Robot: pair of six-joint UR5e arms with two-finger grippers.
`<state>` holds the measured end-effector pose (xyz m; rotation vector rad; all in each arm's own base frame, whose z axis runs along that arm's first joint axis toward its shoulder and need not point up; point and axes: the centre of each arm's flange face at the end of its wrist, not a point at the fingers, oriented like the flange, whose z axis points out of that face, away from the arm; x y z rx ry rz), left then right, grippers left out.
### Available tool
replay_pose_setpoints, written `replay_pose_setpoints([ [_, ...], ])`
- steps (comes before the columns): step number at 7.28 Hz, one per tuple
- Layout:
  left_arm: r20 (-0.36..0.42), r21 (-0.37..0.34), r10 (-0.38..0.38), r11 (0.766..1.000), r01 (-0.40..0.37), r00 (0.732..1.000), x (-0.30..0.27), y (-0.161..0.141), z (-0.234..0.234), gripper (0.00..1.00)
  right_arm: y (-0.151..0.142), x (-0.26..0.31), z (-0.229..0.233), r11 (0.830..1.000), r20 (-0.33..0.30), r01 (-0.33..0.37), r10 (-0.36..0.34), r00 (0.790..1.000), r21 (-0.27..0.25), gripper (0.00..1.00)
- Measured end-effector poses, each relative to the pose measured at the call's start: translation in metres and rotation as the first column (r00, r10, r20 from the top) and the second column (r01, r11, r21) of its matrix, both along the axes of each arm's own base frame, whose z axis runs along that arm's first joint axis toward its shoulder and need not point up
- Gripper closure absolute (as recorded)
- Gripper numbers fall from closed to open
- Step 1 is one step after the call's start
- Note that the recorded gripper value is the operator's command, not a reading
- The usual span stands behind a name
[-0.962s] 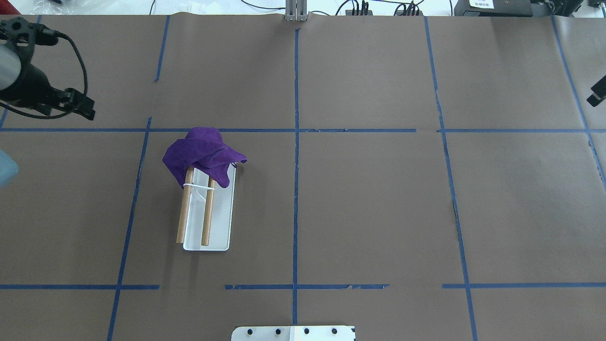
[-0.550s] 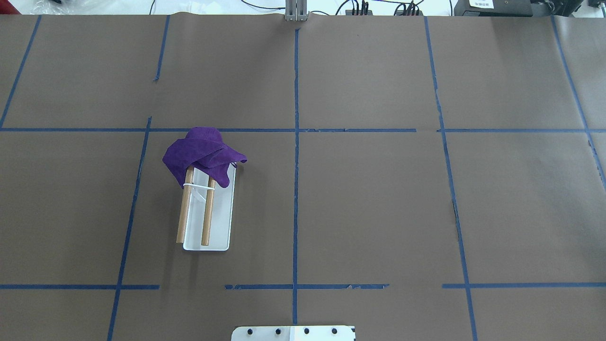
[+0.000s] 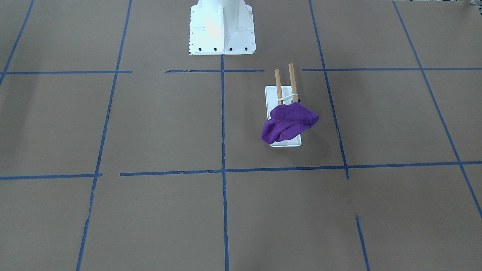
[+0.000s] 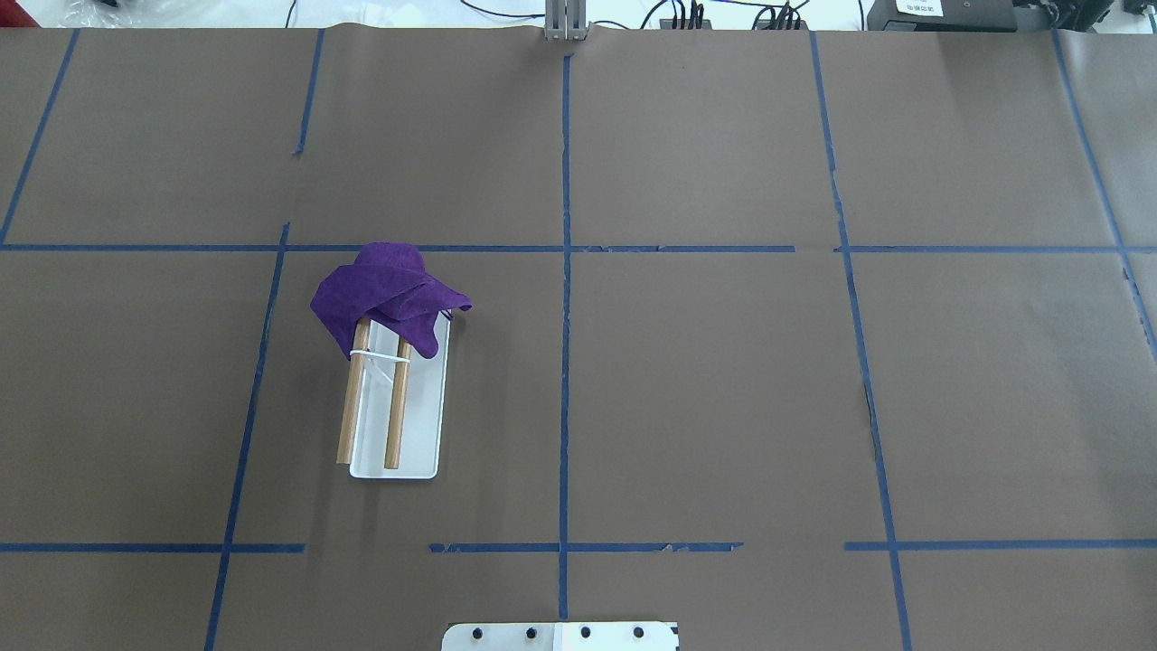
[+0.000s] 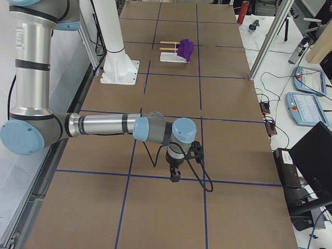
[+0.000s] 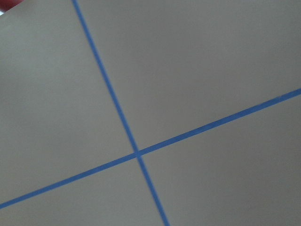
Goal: Hang towel on rack
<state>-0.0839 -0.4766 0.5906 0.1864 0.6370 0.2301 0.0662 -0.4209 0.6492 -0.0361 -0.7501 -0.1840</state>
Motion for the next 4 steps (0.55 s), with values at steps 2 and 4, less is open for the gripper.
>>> replay_pose_setpoints([
  [2, -0.027, -0.042, -0.021, 0.999, 0.02, 0.999, -0.009, 0.022, 0.021, 0.0, 0.003, 0.001, -0.004, 0.998, -0.002, -0.063, 0.063, 0.998, 0.02, 0.0],
  [4, -0.037, -0.06, -0.023, 0.998, 0.021, 0.999, -0.009, 0.027, 0.029, 0.0, 0.002, 0.001, -0.008, 0.994, 0.002, -0.098, 0.098, 0.995, 0.048, 0.0],
])
